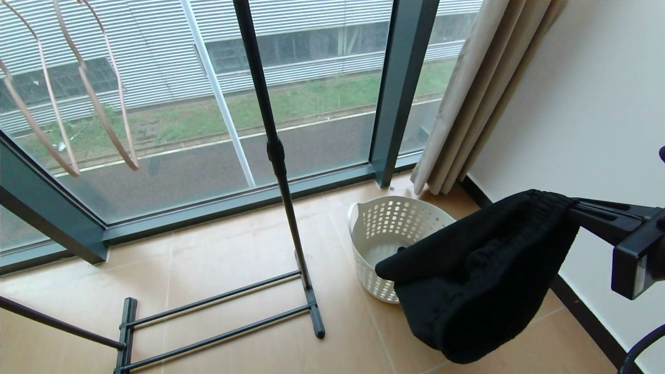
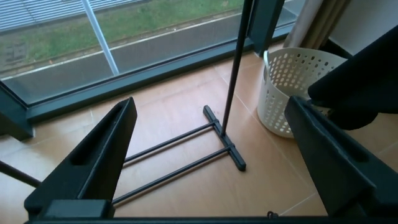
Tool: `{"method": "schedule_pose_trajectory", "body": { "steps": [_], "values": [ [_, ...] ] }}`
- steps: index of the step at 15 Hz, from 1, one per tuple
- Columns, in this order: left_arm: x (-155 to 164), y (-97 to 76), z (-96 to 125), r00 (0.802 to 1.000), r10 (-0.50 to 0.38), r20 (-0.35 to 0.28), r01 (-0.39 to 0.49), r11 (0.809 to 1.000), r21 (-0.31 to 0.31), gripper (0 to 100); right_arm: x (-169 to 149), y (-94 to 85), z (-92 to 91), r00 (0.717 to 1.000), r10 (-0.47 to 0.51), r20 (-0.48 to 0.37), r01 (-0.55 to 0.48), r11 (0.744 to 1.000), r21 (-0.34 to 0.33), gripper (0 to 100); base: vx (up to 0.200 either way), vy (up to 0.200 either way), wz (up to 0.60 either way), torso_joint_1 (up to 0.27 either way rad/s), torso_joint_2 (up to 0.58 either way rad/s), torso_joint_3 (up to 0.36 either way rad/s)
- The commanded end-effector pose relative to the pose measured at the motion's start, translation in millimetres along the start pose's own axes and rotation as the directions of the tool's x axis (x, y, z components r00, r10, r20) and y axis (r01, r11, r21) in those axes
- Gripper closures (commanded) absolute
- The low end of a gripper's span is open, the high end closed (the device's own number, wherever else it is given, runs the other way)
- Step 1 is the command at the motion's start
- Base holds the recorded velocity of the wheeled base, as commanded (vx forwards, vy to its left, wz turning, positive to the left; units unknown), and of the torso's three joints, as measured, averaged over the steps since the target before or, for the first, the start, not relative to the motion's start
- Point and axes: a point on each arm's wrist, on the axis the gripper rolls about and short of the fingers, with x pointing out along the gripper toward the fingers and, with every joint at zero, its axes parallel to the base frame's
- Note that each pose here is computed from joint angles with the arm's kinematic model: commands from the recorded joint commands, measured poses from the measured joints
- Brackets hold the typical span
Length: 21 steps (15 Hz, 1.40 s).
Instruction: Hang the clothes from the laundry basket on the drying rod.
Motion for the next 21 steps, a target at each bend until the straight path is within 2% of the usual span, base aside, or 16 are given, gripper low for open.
{"method": "schedule_pose_trajectory", "body": {
  "steps": [1, 15, 21],
  "values": [
    [0.0, 0.0, 0.1, 1.000, 0.000, 0.001, 0.000, 1.000, 0.001, 0, 0.9, 0.6, -0.8, 1.000, 0.000, -0.004, 0.000, 1.000, -0.002, 100, 0.000, 0.000, 0.00, 0.183, -0.51, -0.119],
    [-0.1, 0.0, 0.0, 1.000, 0.000, 0.002, 0.000, 1.000, 0.000, 0, -0.1, 1.0, -3.9, 1.000, 0.001, -0.012, -0.001, 1.000, -0.010, 100, 0.000, 0.000, 0.00, 0.227, -0.55, -0.128],
    [-0.1, 0.0, 0.0, 1.000, 0.000, 0.002, 0.000, 1.000, 0.000, 0, -0.2, 1.9, -7.1, 1.000, 0.004, -0.018, -0.004, 1.000, -0.018, 100, 0.000, 0.000, 0.00, 0.139, -0.31, 0.020]
  ]
}}
